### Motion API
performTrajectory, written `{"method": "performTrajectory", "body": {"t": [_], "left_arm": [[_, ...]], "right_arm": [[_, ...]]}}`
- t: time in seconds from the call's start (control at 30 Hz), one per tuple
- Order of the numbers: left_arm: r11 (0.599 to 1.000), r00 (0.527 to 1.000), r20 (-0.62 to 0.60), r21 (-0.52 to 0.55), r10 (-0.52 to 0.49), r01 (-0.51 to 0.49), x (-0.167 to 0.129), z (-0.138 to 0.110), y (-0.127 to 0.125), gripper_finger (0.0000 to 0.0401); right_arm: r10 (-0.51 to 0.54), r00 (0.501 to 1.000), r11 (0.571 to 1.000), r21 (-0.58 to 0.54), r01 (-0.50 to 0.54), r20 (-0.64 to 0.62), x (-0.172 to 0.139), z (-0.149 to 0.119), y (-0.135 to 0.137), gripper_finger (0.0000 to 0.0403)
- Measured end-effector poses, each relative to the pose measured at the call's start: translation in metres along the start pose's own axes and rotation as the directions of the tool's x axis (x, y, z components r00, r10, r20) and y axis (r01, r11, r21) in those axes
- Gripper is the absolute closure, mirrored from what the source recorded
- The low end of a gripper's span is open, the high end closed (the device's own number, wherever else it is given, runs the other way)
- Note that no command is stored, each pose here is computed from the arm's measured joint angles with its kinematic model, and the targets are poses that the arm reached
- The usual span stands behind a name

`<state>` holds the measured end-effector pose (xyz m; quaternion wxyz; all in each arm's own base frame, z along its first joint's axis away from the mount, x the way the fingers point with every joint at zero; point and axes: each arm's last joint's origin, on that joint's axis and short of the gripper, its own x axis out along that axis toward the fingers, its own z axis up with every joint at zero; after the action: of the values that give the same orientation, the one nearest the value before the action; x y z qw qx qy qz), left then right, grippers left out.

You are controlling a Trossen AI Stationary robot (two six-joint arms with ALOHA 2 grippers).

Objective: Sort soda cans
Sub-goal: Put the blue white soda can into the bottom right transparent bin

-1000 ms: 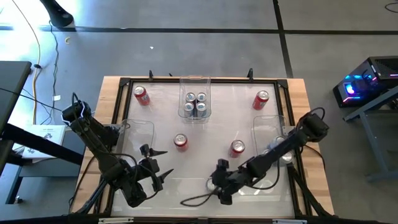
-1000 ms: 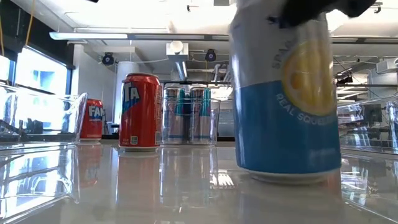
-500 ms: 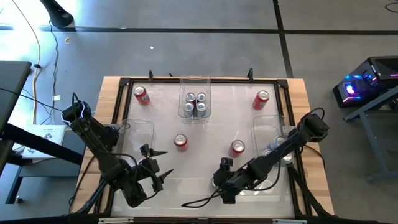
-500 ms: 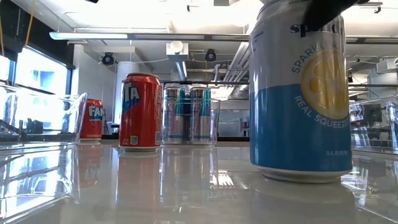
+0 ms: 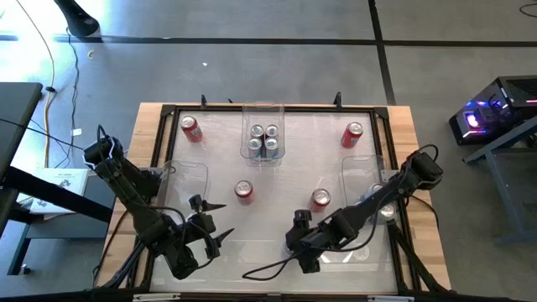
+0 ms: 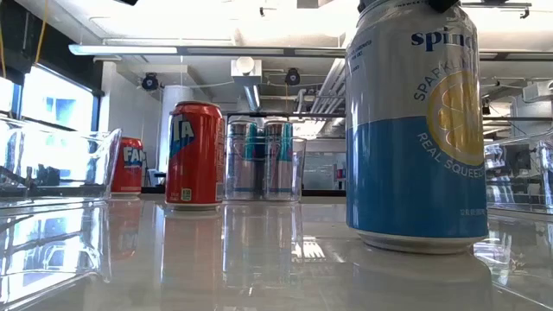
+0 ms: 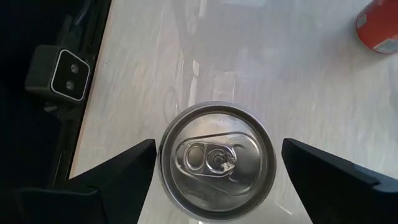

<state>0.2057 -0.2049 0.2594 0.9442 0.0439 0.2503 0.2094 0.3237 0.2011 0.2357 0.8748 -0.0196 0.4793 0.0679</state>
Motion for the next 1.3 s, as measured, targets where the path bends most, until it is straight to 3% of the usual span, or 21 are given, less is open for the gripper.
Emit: {"method": "performTrajectory", "body": {"t": [0.5,0.77,0.87,0.97,1.13,1.3], "left_arm": [[1.000,1.000,0.001,-0.001,0.000,0.000,0.000,0.000,0.000,0.0055],[1.000,1.000,0.001,-0.001,0.000,0.000,0.000,0.000,0.000,0.0055],[1.000,1.000,0.001,-0.001,-0.001,0.001,0.000,0.000,0.000,0.0055],[1.000,1.000,0.000,-0.002,-0.001,0.001,0.000,0.000,0.000,0.0055],[1.000,1.000,0.000,-0.002,-0.001,0.001,0.000,0.000,0.000,0.0055],[1.000,1.000,0.000,-0.002,-0.001,0.001,0.000,0.000,0.000,0.0055]], "right_arm": [[-0.054,0.998,0.996,-0.073,0.055,0.018,0.006,-0.002,0.004,0.0063],[-0.069,0.998,0.995,-0.066,0.070,0.011,0.006,-0.003,0.004,0.0141],[-0.064,0.998,0.996,-0.065,0.065,0.012,0.002,-0.003,0.004,0.0150],[-0.102,0.995,0.991,-0.087,0.102,0.003,-0.014,0.000,0.006,0.0150],[-0.224,0.974,0.971,-0.076,0.227,0.039,-0.076,0.005,0.007,0.0150],[-0.340,0.941,0.940,0.029,0.340,0.000,-0.130,-0.014,-0.006,0.0150]]}}
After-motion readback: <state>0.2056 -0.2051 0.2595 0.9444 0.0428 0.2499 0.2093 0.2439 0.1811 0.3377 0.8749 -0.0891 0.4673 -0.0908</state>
